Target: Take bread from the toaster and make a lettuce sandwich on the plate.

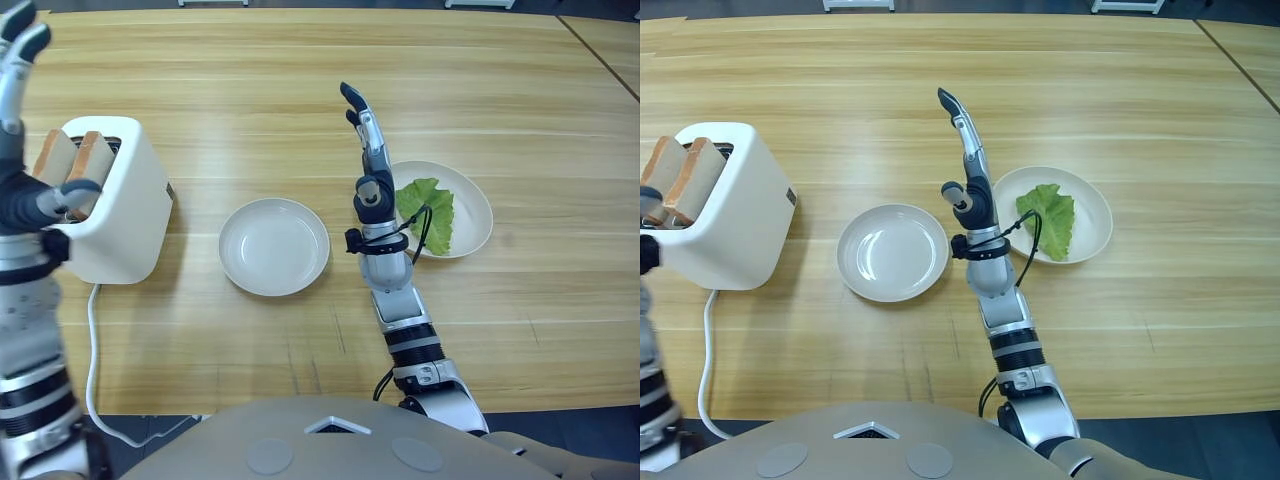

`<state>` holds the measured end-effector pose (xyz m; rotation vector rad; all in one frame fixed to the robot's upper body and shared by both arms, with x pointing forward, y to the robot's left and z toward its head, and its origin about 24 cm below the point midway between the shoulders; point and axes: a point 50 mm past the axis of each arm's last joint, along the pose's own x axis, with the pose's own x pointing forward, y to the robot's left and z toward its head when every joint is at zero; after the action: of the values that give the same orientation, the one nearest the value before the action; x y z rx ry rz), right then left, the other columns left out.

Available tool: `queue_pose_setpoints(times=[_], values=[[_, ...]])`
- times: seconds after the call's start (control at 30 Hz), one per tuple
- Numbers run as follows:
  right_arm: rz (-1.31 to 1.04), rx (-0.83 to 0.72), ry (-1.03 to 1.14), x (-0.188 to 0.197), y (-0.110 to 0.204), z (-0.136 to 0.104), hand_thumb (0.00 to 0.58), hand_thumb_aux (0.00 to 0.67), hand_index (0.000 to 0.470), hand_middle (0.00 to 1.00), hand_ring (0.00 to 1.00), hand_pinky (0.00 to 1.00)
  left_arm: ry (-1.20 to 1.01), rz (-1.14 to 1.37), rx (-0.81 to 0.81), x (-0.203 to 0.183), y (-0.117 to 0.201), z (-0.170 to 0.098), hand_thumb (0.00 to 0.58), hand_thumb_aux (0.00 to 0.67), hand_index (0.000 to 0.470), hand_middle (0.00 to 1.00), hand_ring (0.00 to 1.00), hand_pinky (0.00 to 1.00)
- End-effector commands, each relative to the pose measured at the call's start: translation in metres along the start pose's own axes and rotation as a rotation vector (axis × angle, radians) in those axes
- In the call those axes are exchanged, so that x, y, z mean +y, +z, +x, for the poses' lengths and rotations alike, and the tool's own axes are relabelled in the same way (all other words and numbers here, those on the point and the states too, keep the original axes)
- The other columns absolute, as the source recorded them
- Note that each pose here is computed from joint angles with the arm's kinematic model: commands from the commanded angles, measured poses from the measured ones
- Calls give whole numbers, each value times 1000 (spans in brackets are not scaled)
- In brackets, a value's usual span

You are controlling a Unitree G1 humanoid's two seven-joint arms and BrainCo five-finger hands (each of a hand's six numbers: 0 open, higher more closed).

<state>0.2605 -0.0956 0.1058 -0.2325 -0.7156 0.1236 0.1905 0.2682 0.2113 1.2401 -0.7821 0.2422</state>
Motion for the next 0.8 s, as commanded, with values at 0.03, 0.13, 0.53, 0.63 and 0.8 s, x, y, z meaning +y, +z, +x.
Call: queue_pose_setpoints(times=[0.03, 0.13, 0.53, 0.63, 0.8], values=[[-10, 8, -2, -2, -1, -1, 0, 0, 0, 0, 0, 0, -165, 338, 115, 34, -46, -20, 0, 0, 0, 0, 0, 0], [-11, 12, -5, -2, -2, -3, 0, 0, 0, 0, 0, 0, -369, 431, 170, 30, -71, -45, 0, 0, 0, 0, 0, 0], [-9, 19, 11, 0, -4, -3, 0, 0, 0, 0, 0, 0, -519, 450, 313, 5, -108, -74, 0, 0, 0, 0, 0, 0], [-11, 22, 11, 0, -6, -3, 0, 0, 0, 0, 0, 0, -525, 402, 335, -1, -106, -73, 0, 0, 0, 0, 0, 0], [-10, 22, 12, 1, -5, -3, 0, 0, 0, 0, 0, 0, -546, 379, 361, -7, -104, -71, 0, 0, 0, 0, 0, 0]])
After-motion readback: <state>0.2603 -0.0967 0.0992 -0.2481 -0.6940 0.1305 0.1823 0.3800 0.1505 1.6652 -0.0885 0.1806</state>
